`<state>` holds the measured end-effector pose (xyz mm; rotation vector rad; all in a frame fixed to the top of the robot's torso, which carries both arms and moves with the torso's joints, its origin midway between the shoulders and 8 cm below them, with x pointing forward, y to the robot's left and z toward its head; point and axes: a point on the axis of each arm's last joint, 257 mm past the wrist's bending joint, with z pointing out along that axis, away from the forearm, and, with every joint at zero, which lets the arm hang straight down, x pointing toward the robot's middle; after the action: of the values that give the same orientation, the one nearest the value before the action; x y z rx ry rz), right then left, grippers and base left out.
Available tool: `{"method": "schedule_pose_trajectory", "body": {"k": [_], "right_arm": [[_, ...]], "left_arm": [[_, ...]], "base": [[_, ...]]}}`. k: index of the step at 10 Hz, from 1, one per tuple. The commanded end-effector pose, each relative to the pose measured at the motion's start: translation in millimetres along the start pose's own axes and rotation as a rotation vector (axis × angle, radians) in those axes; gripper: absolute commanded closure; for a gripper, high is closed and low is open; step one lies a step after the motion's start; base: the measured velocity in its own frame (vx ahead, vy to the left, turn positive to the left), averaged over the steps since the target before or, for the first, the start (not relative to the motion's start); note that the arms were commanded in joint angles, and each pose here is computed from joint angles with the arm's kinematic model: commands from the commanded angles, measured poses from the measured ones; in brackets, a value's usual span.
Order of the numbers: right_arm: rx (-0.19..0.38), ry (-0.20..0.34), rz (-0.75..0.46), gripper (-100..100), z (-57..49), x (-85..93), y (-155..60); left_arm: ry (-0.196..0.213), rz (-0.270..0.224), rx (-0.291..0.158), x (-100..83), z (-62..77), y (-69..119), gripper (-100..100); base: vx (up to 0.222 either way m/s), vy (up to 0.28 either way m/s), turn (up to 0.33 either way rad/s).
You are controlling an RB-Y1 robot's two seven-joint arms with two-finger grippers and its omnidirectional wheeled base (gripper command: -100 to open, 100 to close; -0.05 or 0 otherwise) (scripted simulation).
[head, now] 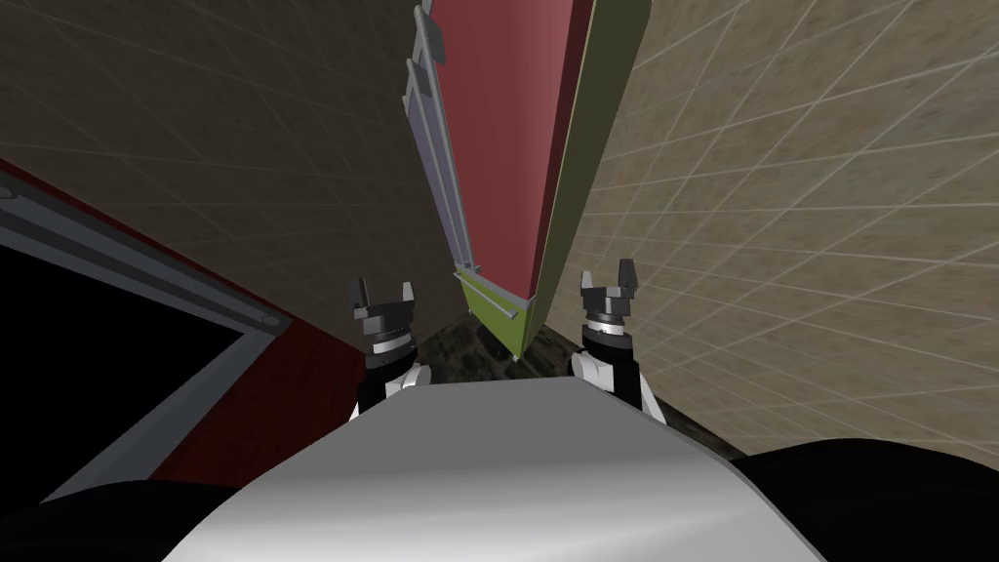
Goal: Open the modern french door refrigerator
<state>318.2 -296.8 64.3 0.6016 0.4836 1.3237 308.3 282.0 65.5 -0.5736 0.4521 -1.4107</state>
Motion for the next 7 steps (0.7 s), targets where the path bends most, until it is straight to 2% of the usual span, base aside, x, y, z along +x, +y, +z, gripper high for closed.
{"method": "schedule_pose_trajectory", "body": {"k": [1, 7], "right_arm": [[0.0, 0.0, 0.0, 0, 0.0, 0.0, 0.0], [0.0, 0.0, 0.0, 0, 0.0, 0.0, 0.1]], "left_arm": [[0.0, 0.0, 0.0, 0.0, 0.0, 0.0, 0], [0.0, 0.0, 0.0, 0.0, 0.1, -0.1, 0]], "base": [[0.0, 0.0, 0.0], [0.0, 0.0, 0.0]]}}
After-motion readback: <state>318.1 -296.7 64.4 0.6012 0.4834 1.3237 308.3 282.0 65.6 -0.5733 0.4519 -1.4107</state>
